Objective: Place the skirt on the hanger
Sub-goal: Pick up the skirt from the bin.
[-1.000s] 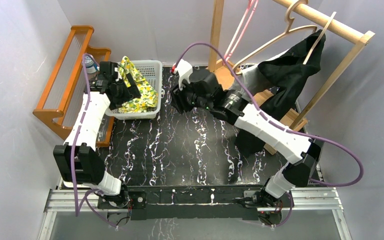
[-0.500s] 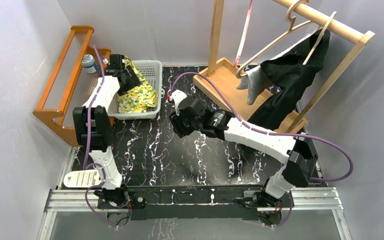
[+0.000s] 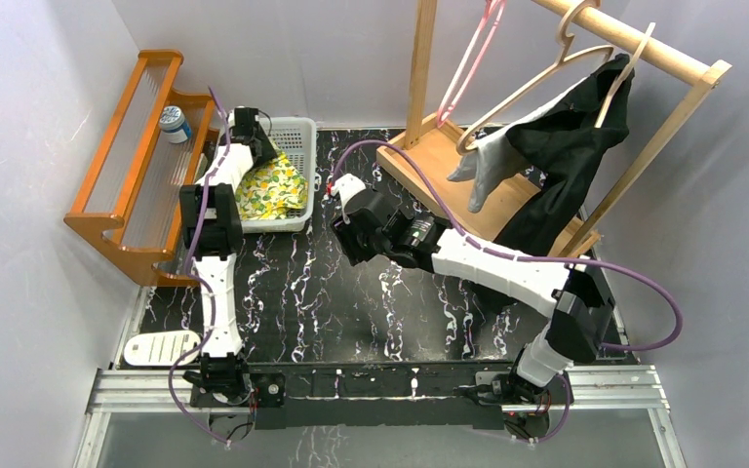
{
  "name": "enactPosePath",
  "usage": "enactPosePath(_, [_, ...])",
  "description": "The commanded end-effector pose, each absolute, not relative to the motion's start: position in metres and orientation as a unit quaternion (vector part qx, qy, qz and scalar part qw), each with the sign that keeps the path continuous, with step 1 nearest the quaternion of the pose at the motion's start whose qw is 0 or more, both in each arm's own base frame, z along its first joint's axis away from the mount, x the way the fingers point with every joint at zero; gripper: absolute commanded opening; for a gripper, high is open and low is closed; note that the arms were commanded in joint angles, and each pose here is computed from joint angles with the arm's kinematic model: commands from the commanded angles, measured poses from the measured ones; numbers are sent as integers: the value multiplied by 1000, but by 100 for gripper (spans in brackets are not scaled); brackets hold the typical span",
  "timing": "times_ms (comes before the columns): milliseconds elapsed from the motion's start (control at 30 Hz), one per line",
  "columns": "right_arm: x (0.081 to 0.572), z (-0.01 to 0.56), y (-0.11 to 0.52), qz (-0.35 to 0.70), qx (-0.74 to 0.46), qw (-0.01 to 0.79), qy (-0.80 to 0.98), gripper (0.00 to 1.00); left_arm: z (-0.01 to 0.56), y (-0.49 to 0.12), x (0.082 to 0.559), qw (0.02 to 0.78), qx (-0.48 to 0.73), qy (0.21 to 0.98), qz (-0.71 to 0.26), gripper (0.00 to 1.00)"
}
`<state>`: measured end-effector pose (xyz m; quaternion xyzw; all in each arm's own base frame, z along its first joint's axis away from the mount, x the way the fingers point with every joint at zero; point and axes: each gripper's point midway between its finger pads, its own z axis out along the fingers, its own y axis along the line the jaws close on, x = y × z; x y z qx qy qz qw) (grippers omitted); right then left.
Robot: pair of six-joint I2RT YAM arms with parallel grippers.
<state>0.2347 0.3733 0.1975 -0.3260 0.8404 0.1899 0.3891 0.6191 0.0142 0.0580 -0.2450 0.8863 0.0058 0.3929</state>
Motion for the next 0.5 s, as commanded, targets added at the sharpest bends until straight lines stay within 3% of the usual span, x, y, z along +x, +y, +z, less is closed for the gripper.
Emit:
enactPosePath(0, [245, 201, 371, 165, -318, 399, 844, 51, 81, 14, 640, 430, -222, 875, 0, 34])
enactPosePath(67, [247, 203, 368, 158, -316, 402, 845, 51, 92, 10, 644, 441, -208, 873, -15, 6])
enactPosePath(100, [247, 204, 367, 156, -315, 404, 844, 51, 102, 8, 645, 448, -205, 870, -19, 0])
enactPosePath(267, [249, 210, 365, 158, -308, 417, 841, 51, 184, 1, 636, 502, -166, 848, -31, 0])
enactPosePath(467, [254, 225, 366, 177, -279, 446, 831, 51, 313, -20, 588, 576, -128, 802, -95, 0])
